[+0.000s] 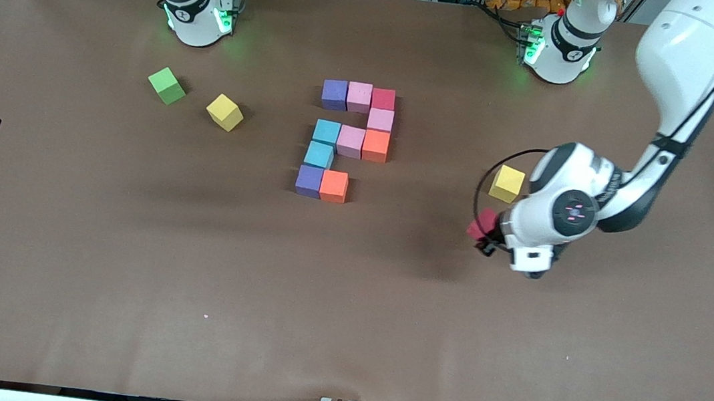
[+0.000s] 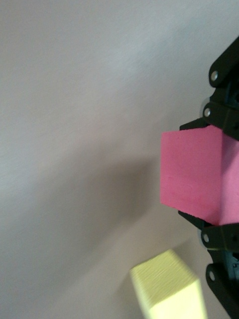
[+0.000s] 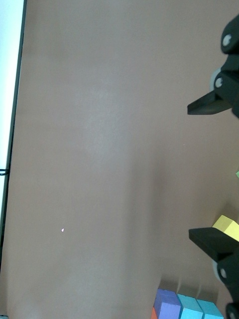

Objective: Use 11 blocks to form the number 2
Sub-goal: 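Carry the pink cube to the cube group with the left gripper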

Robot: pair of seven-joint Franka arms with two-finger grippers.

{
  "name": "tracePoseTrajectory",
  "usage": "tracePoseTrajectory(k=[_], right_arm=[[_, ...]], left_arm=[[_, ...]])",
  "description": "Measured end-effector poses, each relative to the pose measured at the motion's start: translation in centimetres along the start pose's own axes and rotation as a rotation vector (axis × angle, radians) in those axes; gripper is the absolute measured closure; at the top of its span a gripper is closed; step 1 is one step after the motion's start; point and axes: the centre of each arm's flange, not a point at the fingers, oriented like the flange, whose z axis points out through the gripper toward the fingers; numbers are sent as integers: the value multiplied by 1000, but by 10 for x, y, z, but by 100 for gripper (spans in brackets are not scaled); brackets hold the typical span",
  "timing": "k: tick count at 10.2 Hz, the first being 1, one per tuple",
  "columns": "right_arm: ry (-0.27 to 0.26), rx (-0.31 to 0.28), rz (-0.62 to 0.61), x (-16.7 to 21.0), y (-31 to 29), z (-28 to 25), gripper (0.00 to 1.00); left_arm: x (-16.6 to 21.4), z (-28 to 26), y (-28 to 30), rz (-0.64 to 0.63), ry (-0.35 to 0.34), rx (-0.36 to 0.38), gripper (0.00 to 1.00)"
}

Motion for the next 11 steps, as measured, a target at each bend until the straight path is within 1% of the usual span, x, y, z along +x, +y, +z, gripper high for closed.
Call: tracePoseTrajectory(k=[3,6,8,11], right_arm=[[0,0,2,0,1,0,0],[0,-1,3,0,2,0,0],[0,-1,5,-1,3,0,0],[0,-1,7,-1,4,0,0]], left_arm=[[-68,7,32,-86,-12,-14,38],[-118,15,51,-193,-26,-18,38],[-138,25,60,-279,-41,-20,38],[-160,34,73,-380,-78,-72,38]])
